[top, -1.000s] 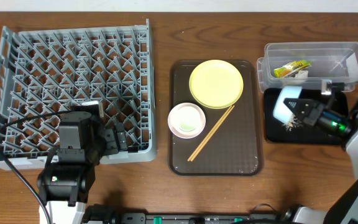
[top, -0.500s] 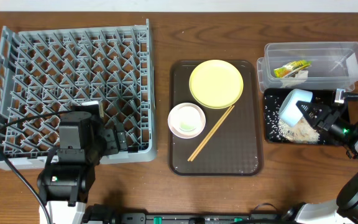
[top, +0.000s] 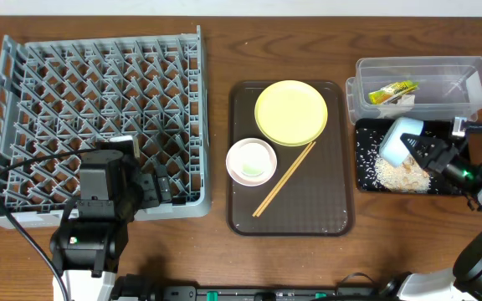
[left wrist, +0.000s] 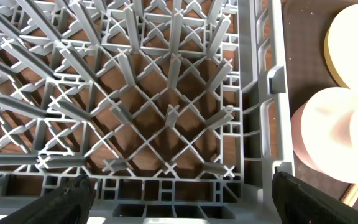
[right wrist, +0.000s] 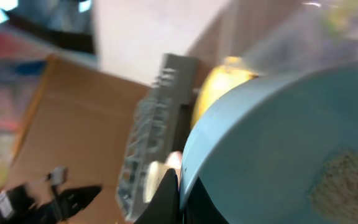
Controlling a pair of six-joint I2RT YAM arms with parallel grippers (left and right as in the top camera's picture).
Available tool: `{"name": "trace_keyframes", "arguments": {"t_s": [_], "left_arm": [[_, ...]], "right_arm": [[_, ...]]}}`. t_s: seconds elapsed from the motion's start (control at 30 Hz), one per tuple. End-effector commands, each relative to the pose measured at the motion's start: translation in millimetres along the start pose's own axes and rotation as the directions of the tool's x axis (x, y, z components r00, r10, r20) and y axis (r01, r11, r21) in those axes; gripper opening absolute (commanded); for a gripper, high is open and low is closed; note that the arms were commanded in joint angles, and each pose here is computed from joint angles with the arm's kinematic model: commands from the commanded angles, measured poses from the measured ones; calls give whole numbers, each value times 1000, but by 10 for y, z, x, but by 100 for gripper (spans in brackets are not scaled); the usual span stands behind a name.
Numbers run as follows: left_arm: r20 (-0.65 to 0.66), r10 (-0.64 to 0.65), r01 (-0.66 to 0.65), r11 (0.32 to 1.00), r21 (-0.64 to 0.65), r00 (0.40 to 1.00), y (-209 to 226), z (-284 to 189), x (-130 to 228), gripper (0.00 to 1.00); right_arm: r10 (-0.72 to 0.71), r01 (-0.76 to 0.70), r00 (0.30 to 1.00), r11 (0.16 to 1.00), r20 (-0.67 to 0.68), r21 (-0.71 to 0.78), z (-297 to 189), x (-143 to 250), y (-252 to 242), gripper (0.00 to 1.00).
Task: Sort waste into correct bins and load items into the dishwasher rack
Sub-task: 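Tip the blue bowl over the black tray to pour out the rice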
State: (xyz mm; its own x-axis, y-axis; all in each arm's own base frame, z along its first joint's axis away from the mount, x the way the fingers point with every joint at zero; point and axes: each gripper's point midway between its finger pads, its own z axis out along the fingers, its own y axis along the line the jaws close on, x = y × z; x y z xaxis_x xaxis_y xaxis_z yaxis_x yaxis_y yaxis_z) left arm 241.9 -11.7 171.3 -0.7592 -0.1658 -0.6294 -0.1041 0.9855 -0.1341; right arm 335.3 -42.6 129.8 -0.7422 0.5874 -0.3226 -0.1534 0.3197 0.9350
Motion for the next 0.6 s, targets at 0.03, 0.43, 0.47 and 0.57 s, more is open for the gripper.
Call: {"name": "trace_keyframes", "arguments": {"t_s": [0.03, 0.43, 0.47, 0.57], "left_arm": [[16, -3, 2, 1000, 8, 1000, -24, -46, -62, 93], [16, -3, 2, 1000, 8, 1000, -24, -45, -61, 93], [16, -3, 2, 1000, 8, 1000, -24, -46, -62, 93], [16, -3, 2, 1000, 8, 1000, -25, -45, -62, 93]], "right_arm": [[-26, 26, 1000, 998, 7, -61, -23, -46, 102, 1], [-58, 57, 998, 987, -3, -152, -30, -145, 311, 1], [-81, 79, 997, 985, -4, -154, -20, -137, 335, 1], [-24, 25, 1000, 997, 12, -79, 0, -197, 224, 1]]}}
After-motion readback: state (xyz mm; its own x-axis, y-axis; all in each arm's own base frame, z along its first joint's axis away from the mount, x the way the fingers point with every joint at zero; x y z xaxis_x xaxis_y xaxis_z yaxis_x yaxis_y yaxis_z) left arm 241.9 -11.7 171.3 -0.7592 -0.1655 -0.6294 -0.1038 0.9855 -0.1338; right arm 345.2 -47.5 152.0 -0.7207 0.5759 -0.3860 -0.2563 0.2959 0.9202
